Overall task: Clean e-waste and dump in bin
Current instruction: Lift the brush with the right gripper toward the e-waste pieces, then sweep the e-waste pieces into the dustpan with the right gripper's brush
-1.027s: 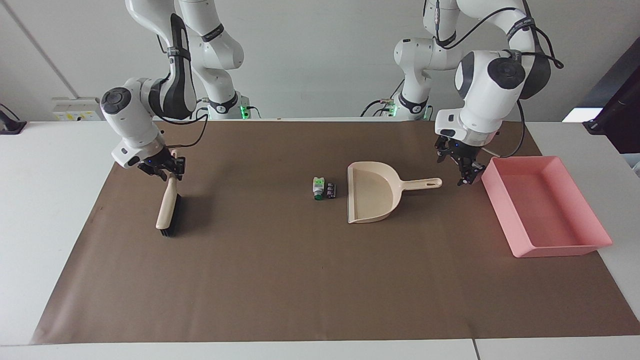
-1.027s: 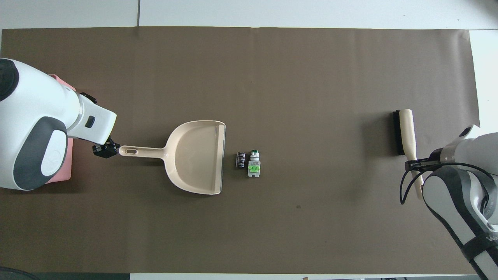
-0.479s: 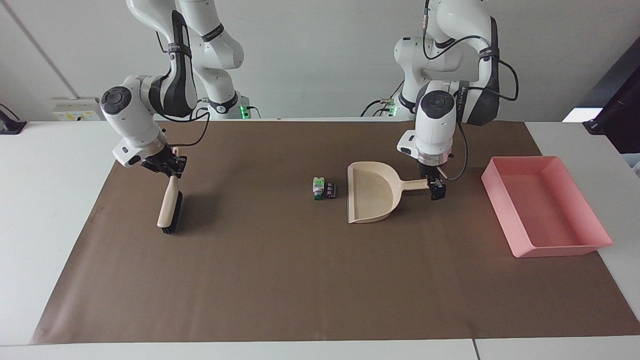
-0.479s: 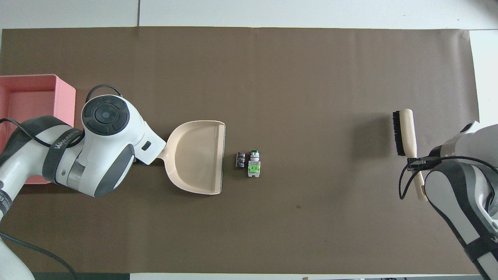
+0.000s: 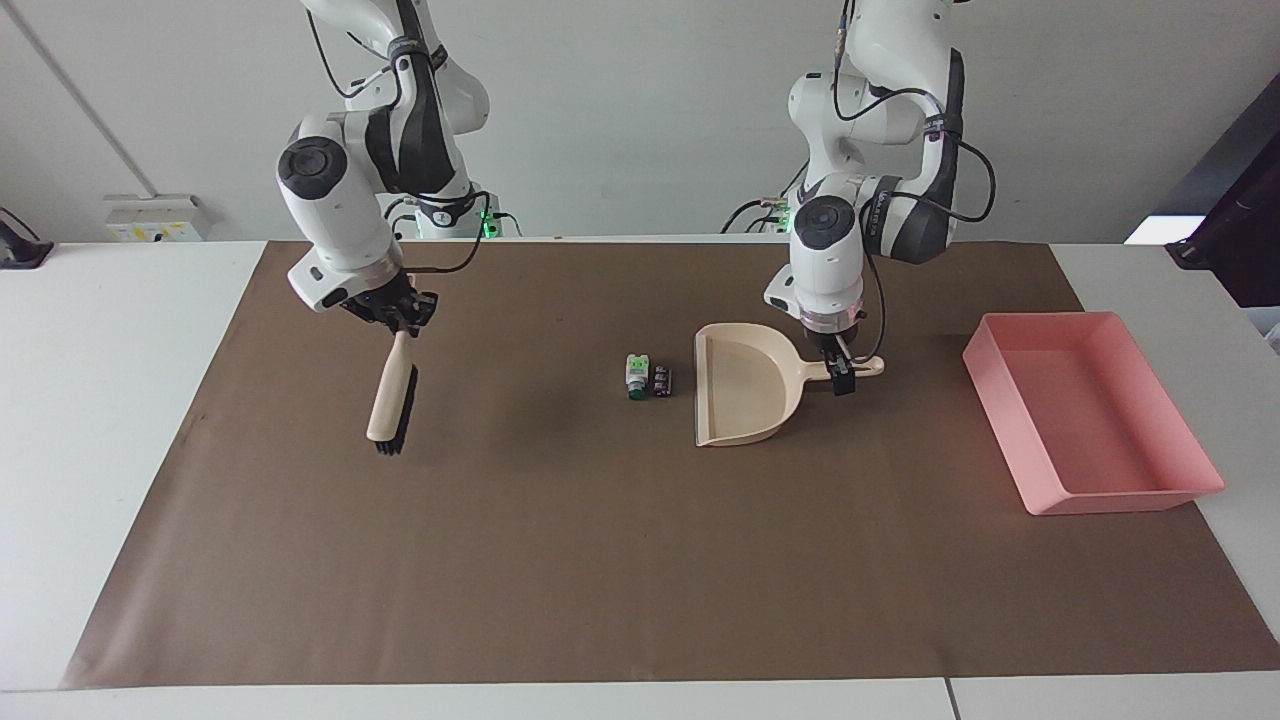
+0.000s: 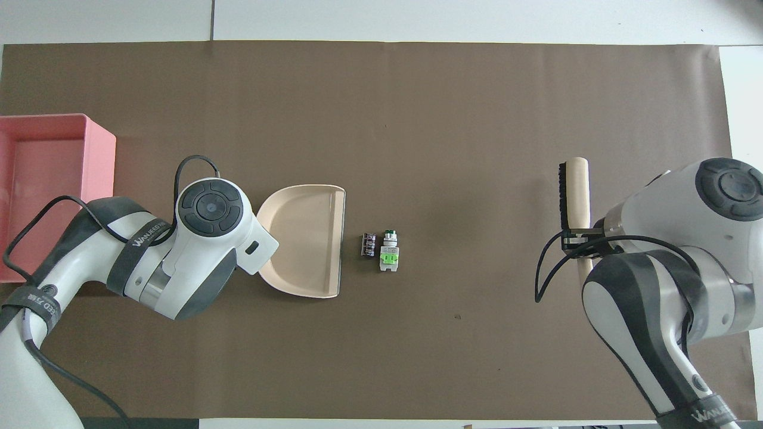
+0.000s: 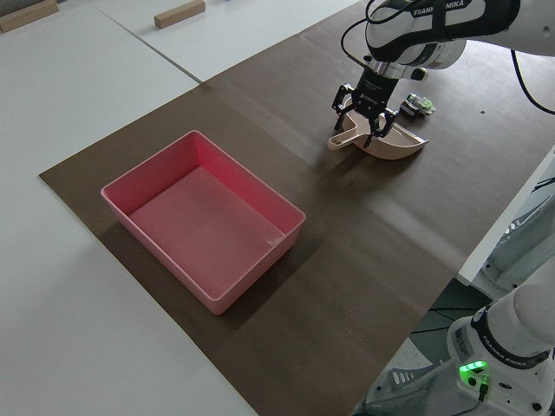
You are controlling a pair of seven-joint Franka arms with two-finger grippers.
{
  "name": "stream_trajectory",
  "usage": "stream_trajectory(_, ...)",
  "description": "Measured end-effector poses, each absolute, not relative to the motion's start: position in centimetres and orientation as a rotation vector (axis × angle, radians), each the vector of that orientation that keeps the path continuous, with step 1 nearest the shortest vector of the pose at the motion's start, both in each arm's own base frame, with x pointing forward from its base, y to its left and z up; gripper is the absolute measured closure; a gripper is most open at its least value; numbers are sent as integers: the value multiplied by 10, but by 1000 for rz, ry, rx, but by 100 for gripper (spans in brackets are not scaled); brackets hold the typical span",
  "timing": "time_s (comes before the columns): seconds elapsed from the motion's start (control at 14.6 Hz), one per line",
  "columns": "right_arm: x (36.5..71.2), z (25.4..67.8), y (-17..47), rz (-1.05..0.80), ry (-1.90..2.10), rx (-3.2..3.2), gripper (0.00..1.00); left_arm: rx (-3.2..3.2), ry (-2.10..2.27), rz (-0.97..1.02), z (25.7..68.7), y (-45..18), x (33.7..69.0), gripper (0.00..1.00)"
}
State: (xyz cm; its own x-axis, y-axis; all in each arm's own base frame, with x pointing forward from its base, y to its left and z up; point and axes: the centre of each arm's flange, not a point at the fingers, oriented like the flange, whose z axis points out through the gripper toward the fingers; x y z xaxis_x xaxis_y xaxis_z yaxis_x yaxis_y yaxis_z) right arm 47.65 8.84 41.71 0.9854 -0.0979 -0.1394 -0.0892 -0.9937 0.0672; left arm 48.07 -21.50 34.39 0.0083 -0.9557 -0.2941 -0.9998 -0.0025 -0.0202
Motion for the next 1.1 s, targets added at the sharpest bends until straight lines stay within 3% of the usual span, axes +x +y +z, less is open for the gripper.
stream_trajectory(0.07, 470, 416, 114, -219, -155, 3060, 75, -2060, 2045, 292, 341, -218, 478, 16)
stream_trajectory(0.27, 442, 405, 182, -232, -194, 3022, 75, -2058, 2041, 298, 338, -221, 477, 30)
stream_trajectory(0.48, 412, 390, 234, -234, -214, 2989, 75, -2059, 2037, 296, 338, -221, 477, 63)
stream_trajectory(1.1, 370, 345, 318, -214, -105, 2975, 75, -2047, 2003, 338, 351, -216, 483, 67)
